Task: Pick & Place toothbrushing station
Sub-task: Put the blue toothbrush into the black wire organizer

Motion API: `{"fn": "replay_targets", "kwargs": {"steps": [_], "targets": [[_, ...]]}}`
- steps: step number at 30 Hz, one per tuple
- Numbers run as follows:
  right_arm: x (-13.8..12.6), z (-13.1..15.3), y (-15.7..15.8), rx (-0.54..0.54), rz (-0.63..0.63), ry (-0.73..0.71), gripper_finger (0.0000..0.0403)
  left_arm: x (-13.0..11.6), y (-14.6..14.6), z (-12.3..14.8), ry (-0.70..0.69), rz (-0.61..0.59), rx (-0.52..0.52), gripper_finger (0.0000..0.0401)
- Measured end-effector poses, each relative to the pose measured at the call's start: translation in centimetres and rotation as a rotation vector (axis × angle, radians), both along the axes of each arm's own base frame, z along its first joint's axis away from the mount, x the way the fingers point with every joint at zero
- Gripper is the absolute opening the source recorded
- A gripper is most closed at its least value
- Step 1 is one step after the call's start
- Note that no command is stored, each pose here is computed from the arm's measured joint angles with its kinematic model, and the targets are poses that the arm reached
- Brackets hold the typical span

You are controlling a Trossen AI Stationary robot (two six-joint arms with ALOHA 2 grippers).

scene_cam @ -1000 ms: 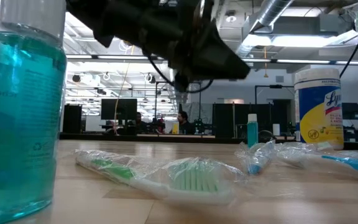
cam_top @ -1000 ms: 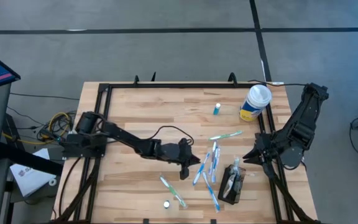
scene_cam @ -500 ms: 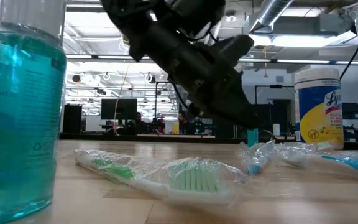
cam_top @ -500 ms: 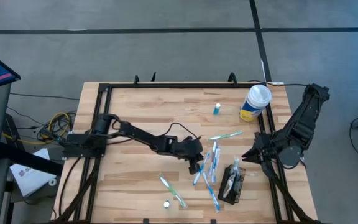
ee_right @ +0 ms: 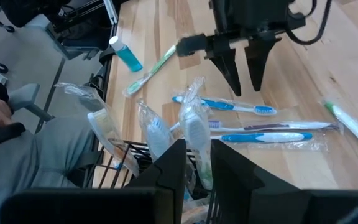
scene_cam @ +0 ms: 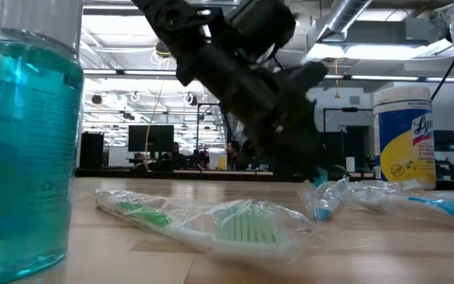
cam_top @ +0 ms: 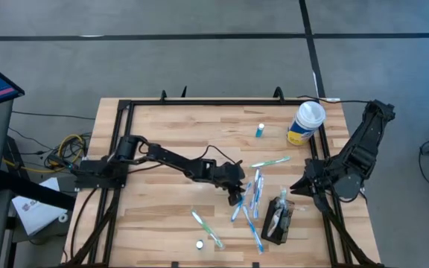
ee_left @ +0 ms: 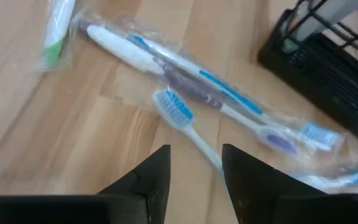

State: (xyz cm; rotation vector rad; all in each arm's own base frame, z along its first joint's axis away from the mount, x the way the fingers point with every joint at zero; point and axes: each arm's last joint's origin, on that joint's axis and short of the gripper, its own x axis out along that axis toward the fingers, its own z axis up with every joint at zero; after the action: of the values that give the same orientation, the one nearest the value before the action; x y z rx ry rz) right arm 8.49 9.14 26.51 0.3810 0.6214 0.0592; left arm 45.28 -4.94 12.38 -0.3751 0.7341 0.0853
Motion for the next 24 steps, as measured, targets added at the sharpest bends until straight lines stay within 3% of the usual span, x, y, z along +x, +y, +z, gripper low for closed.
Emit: {"fn": "replay_targets", "kwargs": {"steps": [24], "targets": [[0.0,0.0,0.0,0.001,0.0,0.0,0.0065,0.9,-1.8,-2.9,-0.061,-0.056,-0.034,0.0149]]}}
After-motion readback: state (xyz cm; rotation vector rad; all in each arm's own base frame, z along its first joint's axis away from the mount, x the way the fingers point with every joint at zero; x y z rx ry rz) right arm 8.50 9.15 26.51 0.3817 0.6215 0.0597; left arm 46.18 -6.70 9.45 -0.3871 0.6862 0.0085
